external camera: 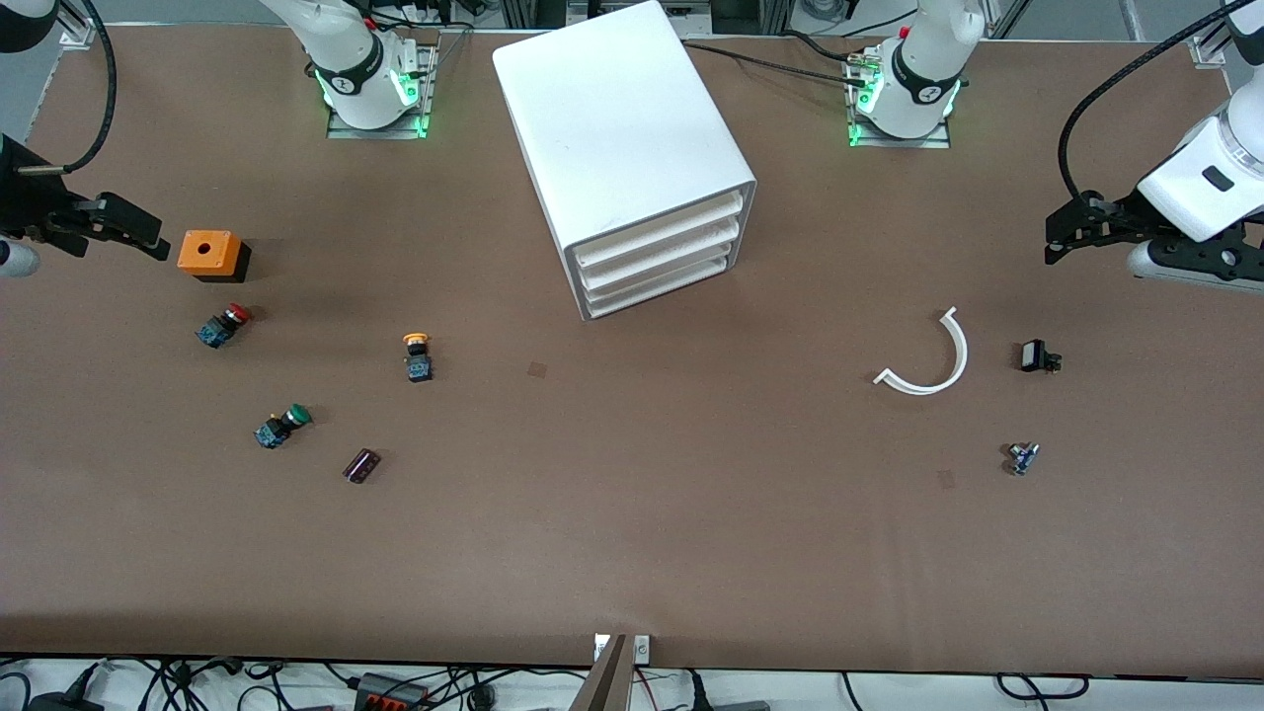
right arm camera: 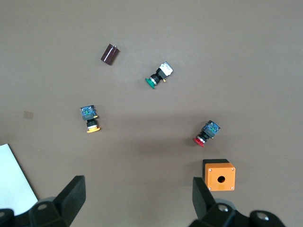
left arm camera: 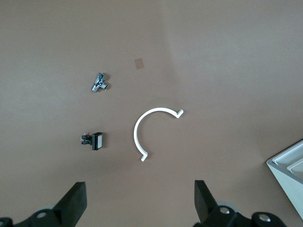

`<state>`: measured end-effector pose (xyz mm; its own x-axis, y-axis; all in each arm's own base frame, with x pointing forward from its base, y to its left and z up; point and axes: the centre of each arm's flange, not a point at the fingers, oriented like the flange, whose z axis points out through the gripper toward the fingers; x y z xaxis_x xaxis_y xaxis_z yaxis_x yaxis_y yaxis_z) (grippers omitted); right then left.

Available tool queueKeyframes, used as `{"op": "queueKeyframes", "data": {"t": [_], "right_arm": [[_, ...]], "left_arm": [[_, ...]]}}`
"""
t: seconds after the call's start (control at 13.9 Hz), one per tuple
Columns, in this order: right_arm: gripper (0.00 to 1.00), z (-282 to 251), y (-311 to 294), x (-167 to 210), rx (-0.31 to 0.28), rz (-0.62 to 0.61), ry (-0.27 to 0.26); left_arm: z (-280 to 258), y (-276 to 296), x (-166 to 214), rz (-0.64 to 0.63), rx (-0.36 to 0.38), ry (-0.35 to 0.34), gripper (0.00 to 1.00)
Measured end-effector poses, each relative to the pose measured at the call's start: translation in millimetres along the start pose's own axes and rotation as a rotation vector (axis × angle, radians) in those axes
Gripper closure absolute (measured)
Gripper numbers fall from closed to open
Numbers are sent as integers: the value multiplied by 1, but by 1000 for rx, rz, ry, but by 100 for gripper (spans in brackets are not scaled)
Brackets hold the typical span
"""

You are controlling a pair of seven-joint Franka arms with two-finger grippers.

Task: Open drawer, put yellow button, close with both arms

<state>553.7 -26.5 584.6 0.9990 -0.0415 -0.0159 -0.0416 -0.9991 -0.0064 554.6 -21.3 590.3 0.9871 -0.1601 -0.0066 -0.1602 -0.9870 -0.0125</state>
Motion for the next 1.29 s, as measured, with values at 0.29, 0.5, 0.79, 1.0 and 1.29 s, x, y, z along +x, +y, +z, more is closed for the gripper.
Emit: {"op": "queueKeyframes", "data": {"t": [0.29,0.5,0.79,1.0,1.29], "right_arm": [[0,0,0,0,0,0,-1],[0,0,0,0,0,0,-1],[0,0,0,0,0,0,-1],[0,3,-1,1,0,-1,-7],[0,11,-8,4,-1,-14,-22]], "left_arm": [[0,0,0,0,0,0,0],[0,0,0,0,0,0,0],[0,0,-1,0,-1,-7,0],[0,0,-1,0,-1,-7,0],[0,2,-1,3,-1,-9,0]]}}
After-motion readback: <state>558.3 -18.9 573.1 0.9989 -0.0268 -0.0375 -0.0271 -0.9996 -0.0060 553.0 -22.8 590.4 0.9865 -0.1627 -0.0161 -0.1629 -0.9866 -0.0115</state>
